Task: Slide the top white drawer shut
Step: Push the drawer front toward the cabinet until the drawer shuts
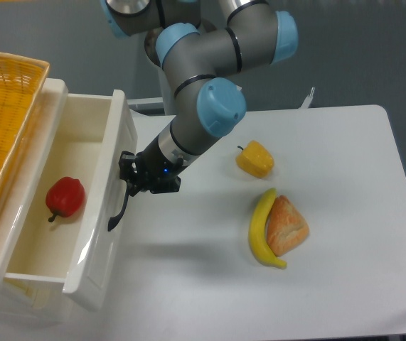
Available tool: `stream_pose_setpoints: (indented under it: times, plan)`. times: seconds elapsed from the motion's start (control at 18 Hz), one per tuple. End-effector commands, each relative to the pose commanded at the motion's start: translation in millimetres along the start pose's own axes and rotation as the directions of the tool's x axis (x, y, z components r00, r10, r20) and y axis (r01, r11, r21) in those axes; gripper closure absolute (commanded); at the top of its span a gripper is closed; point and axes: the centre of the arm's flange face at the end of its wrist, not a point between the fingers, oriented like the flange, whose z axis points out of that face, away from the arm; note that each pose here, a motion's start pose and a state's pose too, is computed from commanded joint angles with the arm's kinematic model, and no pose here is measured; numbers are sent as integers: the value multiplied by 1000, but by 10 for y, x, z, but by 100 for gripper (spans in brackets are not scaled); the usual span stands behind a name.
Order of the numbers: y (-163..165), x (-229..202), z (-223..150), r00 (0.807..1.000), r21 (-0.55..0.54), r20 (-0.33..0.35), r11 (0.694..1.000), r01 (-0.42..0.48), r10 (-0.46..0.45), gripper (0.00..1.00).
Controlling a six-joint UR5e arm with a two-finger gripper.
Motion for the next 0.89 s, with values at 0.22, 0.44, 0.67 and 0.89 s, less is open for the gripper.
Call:
stream_pose_setpoints:
  times: [0.22,0.44,0.67,0.89]
  plan:
    - [-25,123,74,1000,-10,0,1000,-11,11,85]
    - [-40,219,159,1000,-23,-5,1000,-22,22,84]
    - [-52,308,222,999,-33,-8,999,-37,37,84]
    - [-47,390,291,999,-44,-13,998,-49,49,82]
